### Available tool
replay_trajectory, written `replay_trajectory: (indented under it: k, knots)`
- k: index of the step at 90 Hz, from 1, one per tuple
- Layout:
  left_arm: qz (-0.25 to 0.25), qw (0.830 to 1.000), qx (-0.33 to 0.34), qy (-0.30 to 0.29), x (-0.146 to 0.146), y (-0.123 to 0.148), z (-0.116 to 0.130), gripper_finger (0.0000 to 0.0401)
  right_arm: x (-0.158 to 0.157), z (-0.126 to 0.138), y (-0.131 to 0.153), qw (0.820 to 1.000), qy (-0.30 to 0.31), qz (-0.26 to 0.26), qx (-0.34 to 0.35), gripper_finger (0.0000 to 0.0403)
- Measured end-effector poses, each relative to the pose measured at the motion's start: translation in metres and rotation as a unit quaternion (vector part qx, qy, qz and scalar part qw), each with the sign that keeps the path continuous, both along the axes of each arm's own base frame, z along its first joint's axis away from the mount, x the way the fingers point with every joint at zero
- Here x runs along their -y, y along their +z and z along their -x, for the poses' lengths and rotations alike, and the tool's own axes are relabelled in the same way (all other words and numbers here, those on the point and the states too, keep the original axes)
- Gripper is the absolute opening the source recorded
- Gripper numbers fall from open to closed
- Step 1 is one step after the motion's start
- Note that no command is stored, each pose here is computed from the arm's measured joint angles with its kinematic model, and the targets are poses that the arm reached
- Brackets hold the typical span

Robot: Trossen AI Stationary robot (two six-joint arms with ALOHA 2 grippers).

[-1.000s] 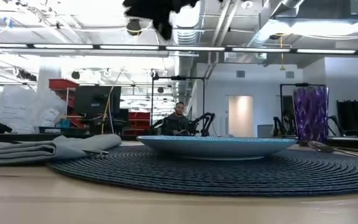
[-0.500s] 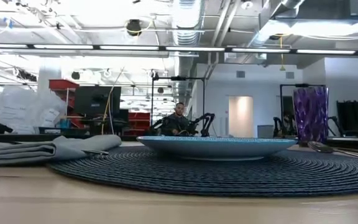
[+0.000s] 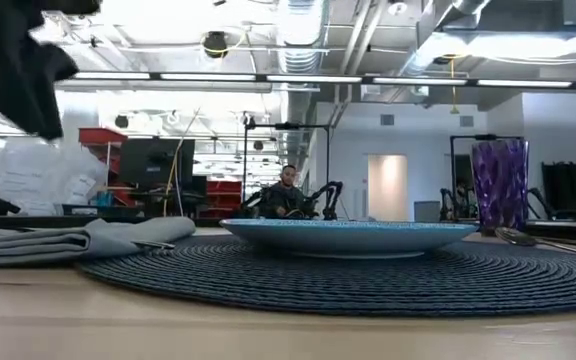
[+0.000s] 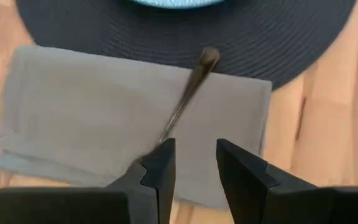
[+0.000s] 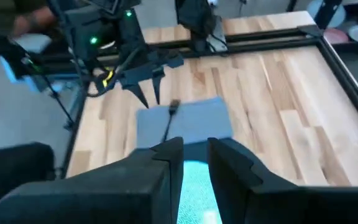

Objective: Set table place
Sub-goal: Adjust the black fork on the gray table napkin

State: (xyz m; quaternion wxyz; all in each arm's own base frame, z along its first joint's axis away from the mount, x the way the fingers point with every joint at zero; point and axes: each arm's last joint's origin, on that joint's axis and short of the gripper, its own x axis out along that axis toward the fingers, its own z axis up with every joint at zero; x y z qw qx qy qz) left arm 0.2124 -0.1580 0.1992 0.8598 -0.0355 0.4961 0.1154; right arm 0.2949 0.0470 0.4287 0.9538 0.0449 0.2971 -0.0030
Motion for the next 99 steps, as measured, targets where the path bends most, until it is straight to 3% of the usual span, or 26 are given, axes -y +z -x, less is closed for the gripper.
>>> replay_trajectory:
  k: [23,35,51,83,99]
  knots:
    - [-0.048,0.995,-0.074,-0.039,-0.002,-0.026,-0.031,0.01,0.0,-0.004,-0.013,1.0,-0.013,-0.001,-0.01,0.0062]
    - [-0.056,0.995,-0.063,-0.062,-0.005,-0.025,-0.041,0.01,-0.001,-0.006,-0.014,1.0,-0.012,-0.002,-0.005,0.0062]
    - [-0.042,0.994,-0.014,-0.097,-0.009,-0.021,-0.058,0.01,0.001,-0.006,-0.014,1.0,-0.014,-0.002,-0.002,0.0062]
    - [0.037,0.987,-0.03,-0.152,-0.019,-0.02,-0.07,0.0078,0.002,-0.007,-0.014,1.0,-0.01,0.004,-0.003,0.0062]
    - [0.042,0.985,-0.024,-0.163,-0.023,-0.019,-0.074,0.0067,0.002,-0.007,-0.014,1.0,-0.01,0.003,-0.001,0.0062]
